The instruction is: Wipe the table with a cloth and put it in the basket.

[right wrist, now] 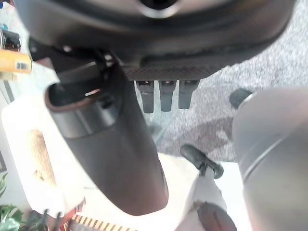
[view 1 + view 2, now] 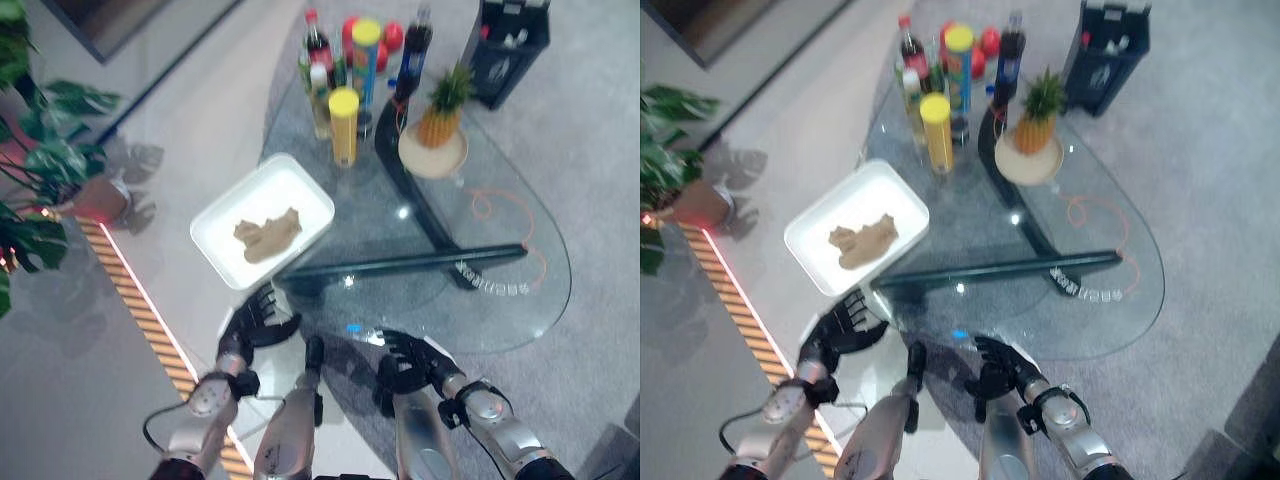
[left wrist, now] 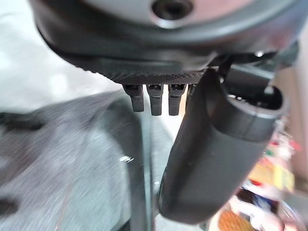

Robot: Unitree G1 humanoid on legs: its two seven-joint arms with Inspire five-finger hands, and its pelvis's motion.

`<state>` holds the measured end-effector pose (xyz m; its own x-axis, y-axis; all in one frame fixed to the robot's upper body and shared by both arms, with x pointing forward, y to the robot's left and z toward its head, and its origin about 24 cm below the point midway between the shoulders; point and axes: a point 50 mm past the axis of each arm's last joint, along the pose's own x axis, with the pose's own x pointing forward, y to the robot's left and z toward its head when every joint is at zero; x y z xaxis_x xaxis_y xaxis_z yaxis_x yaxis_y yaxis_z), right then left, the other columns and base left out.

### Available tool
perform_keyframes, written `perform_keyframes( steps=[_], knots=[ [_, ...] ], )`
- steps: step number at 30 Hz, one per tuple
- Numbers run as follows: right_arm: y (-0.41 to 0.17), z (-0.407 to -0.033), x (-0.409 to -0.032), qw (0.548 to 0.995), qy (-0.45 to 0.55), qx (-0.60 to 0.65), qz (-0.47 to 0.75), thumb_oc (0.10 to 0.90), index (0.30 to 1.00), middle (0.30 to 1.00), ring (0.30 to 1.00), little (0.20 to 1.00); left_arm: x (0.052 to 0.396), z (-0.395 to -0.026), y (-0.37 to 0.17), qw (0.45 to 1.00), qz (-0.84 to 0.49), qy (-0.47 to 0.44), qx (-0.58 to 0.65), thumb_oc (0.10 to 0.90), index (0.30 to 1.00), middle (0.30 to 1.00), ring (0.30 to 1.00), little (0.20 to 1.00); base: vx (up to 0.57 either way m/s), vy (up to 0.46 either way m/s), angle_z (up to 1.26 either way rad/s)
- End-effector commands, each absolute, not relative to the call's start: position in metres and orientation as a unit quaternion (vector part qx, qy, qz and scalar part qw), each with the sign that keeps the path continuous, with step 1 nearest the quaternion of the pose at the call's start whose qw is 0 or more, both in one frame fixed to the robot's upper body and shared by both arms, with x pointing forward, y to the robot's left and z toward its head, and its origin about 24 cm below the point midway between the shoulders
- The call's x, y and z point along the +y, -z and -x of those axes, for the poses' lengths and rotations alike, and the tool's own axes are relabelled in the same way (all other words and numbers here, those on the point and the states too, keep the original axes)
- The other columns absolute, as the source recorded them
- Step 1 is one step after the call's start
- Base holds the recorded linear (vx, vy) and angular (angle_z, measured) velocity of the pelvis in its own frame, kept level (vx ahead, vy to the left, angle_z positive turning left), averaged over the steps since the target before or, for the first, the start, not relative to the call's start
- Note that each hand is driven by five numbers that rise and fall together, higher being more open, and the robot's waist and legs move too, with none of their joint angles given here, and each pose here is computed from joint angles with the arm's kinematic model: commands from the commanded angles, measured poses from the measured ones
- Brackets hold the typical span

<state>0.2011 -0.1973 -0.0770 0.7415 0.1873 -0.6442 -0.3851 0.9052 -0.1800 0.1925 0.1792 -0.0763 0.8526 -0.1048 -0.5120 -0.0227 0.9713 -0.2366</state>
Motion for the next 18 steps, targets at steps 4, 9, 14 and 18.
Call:
perform_keyframes(
  steps=[4, 9, 14, 18],
  knots=[
    [0.106, -0.183, -0.167, 0.898, -0.193, 0.389, 0.075, 0.8, 0.9, 0.9, 0.9, 0.9, 0.173, -0.157, 0.119, 0.911, 0.099, 0.088, 0.391, 0.8, 0.9, 0.9, 0.9, 0.9, 0.09, -0.073, 0.06],
    [0.126, -0.164, -0.165, 0.87, -0.196, 0.448, 0.067, 0.8, 0.9, 0.9, 0.9, 0.9, 0.18, -0.137, 0.142, 0.88, 0.079, 0.067, 0.464, 0.8, 0.9, 0.9, 0.9, 0.9, 0.04, -0.029, 0.0],
    [0.134, -0.156, -0.169, 0.86, -0.176, 0.477, 0.045, 0.8, 0.9, 0.9, 0.9, 0.9, 0.176, -0.129, 0.149, 0.865, 0.108, 0.07, 0.485, 0.8, 0.9, 0.9, 0.9, 0.9, 0.01, -0.008, -0.06],
    [0.142, -0.147, -0.17, 0.844, -0.17, 0.507, 0.044, 0.8, 0.9, 0.9, 0.9, 0.9, 0.173, -0.127, 0.151, 0.86, 0.114, 0.076, 0.492, 0.8, 0.9, 0.9, 0.9, 0.9, 0.01, -0.001, -0.02]
  ],
)
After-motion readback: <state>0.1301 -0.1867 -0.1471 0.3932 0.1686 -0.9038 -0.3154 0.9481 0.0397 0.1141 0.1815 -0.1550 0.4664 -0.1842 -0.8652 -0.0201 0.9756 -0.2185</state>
